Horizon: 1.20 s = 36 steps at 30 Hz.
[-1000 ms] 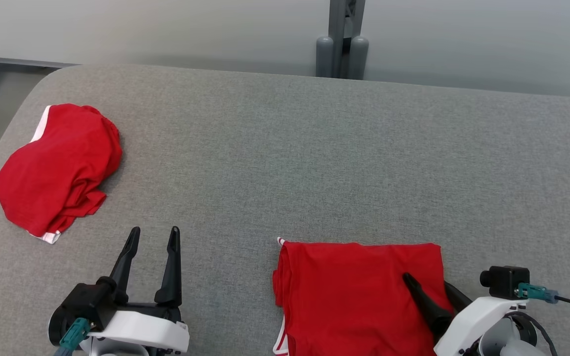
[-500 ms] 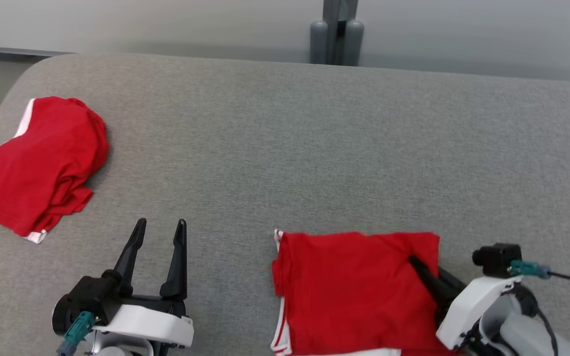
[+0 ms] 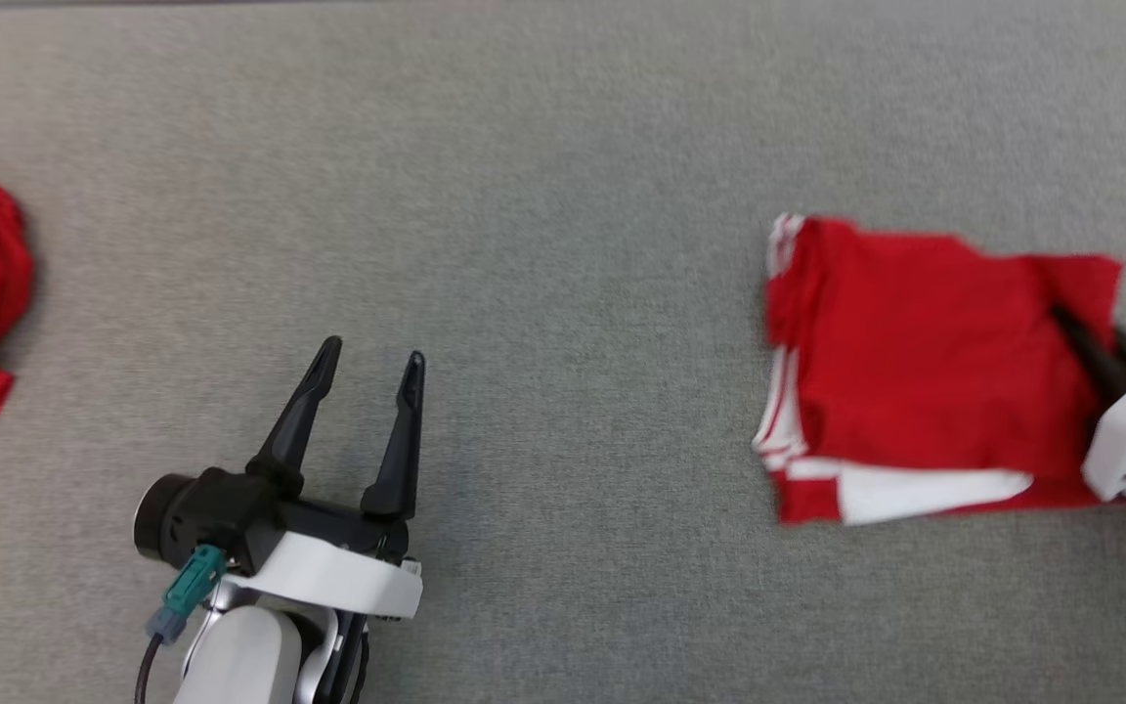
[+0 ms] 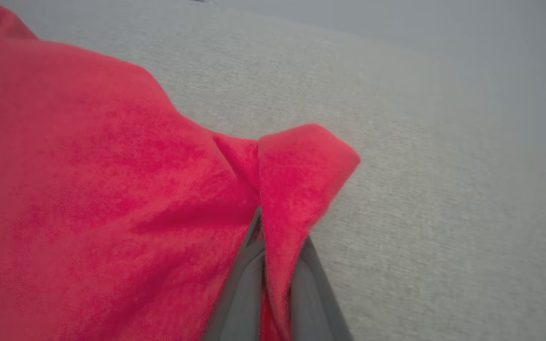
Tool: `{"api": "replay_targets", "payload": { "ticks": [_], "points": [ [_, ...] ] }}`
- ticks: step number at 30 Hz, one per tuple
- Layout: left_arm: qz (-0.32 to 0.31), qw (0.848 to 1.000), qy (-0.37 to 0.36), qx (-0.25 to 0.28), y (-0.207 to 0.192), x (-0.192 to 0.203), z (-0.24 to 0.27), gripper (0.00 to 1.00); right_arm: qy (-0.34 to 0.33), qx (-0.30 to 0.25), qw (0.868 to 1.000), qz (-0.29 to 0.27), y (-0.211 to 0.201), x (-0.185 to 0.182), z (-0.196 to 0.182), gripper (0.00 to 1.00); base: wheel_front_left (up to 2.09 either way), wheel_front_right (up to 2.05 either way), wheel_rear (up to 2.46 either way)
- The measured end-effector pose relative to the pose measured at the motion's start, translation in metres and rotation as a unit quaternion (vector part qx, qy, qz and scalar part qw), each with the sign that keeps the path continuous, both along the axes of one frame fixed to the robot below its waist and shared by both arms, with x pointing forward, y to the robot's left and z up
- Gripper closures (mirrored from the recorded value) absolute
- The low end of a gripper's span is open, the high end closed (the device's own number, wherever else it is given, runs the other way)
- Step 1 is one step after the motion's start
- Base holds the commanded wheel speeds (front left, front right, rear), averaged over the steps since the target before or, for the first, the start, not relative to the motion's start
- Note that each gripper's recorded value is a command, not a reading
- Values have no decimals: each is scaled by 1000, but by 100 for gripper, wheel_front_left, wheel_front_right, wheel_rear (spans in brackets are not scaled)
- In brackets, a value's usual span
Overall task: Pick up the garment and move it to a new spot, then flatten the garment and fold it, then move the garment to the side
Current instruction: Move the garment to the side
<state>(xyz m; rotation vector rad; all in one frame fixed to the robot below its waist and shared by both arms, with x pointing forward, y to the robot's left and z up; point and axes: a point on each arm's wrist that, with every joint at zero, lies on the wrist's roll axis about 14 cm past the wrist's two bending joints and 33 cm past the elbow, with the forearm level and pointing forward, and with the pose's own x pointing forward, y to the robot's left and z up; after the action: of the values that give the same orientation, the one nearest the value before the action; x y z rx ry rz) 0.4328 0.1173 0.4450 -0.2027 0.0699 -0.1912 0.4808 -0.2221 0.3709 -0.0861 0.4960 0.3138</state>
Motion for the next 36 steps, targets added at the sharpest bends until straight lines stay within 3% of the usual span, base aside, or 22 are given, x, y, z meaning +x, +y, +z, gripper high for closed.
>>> {"api": "replay_targets", "payload": {
  "ticks": [7,14,20,33,34,35,36],
  "points": [
    [-37,999,12,-3,-24,25,-24,0,1,-88,995,-47,-68,21,-11,100,0,0,0],
    [-66,997,26,-11,-45,45,-52,0,3,-180,980,-88,-134,34,-11,100,0,0,0],
    [-73,997,22,-20,-51,54,-58,0,2,-212,966,-147,-179,29,-5,100,0,0,0],
    [-61,997,23,-27,-43,55,-59,0,-32,-249,960,-123,-166,55,-5,100,0,0,0],
    [-59,998,23,-28,-42,55,-59,0,-34,-251,960,-122,-165,57,-5,84,0,0,0],
    [-54,998,24,-27,-39,54,-59,0,-43,-253,959,-117,-161,63,-3,62,0,0,0],
    [-53,998,24,-26,-38,54,-59,0,-48,-250,960,-117,-157,65,-3,1,0,0,0]
  ]
}}
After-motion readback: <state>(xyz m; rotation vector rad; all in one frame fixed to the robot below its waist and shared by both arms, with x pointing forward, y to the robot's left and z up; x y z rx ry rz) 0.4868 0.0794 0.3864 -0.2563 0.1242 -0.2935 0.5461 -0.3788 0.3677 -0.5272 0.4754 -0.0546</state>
